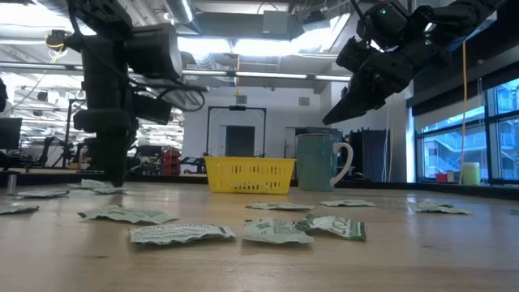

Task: Pick and place Stevia / Truvia into bins
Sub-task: Put the top left truvia tea packet into the yellow bin

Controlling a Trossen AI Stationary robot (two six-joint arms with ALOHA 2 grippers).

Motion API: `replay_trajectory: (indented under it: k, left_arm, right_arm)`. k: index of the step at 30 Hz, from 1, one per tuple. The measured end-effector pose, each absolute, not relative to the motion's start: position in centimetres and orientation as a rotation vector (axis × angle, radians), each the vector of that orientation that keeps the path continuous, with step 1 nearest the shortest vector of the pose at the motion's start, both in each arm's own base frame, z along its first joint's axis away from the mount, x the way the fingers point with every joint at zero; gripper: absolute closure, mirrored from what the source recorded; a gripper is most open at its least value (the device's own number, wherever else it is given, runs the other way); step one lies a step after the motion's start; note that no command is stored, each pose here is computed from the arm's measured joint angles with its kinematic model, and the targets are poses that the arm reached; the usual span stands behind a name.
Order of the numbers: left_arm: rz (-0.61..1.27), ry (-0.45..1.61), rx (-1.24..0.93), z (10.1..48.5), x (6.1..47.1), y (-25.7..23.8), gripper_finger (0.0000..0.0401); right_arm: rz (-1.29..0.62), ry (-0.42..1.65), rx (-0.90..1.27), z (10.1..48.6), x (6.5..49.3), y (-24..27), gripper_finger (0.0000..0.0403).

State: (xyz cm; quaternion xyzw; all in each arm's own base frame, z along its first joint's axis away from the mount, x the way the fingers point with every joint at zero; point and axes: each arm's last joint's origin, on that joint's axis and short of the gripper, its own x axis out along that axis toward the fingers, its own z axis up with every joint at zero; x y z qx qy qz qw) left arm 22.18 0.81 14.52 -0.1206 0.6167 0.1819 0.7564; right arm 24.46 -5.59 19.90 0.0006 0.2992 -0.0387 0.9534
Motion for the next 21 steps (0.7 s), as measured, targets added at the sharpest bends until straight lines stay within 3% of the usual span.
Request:
replay_trajectory:
  k: [10,16,21]
  left_arm:
    - [0.399,1.425,-0.298,13.0,22.6,1.2,0.0352]
    - [0.391,1.396,-0.297,13.5,22.4,1.2,0.0392]
    - [0.374,1.377,-0.308,14.5,22.4,1.1,0.0396]
  right_arm:
    - [-0.078,0.611,0.002,19.9,24.4,-5.6,0.0315]
    - [-0.078,0.614,0.002,19.8,24.4,-5.6,0.0315]
    - [-0.078,0.616,0.002,19.8,24.4,-5.6,0.0315]
